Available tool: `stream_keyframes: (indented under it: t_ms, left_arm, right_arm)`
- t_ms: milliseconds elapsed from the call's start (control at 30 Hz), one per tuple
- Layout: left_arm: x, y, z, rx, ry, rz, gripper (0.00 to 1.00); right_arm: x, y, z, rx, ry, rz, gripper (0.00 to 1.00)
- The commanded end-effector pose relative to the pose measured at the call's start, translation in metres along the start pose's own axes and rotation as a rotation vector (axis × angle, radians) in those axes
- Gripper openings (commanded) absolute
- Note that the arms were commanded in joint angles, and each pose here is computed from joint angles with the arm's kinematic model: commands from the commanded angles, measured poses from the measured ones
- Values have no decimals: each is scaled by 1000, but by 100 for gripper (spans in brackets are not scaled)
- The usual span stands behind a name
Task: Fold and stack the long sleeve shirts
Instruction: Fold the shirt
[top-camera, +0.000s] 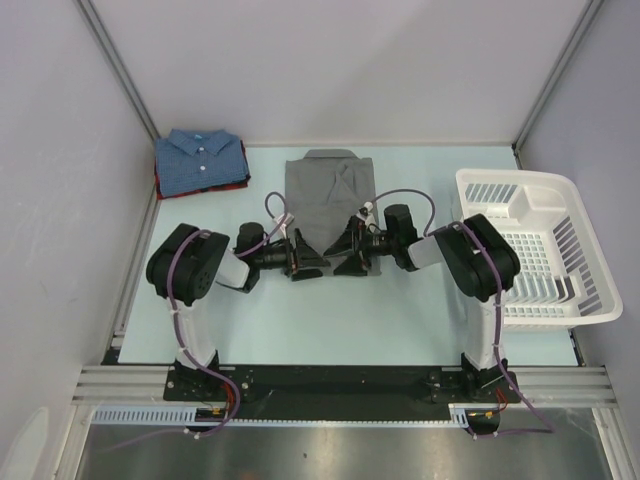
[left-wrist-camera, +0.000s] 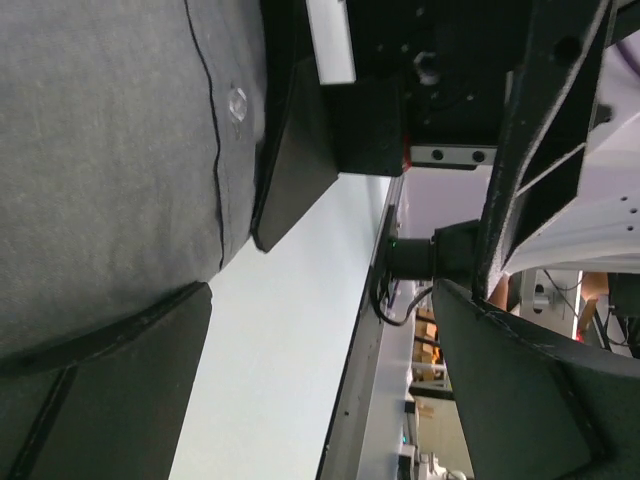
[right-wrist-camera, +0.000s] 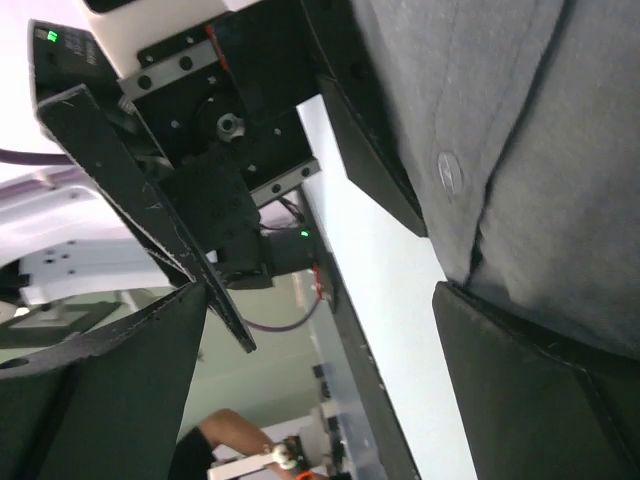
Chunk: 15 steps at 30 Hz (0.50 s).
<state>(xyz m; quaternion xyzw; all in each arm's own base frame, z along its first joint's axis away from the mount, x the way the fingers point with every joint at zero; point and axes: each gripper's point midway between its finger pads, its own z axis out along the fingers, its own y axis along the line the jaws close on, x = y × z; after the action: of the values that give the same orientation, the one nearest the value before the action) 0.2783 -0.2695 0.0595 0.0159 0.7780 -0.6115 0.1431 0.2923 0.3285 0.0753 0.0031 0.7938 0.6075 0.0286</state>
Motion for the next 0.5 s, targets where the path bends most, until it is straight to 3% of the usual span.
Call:
stream_keyframes:
  t_ms: [0,233,467]
  left_arm:
    - [-25,-5,4,31,-119,60,99]
    - [-10,45,-26,-127,-132,-12,99]
    - [-4,79,-70,-286,-160,-60,99]
  right_arm:
    - [-15,-10,11,-21,-100,19,100]
    - [-4,-69,-8,90,-94,100,100]
    - [9,-89,-44,183,-94,82,100]
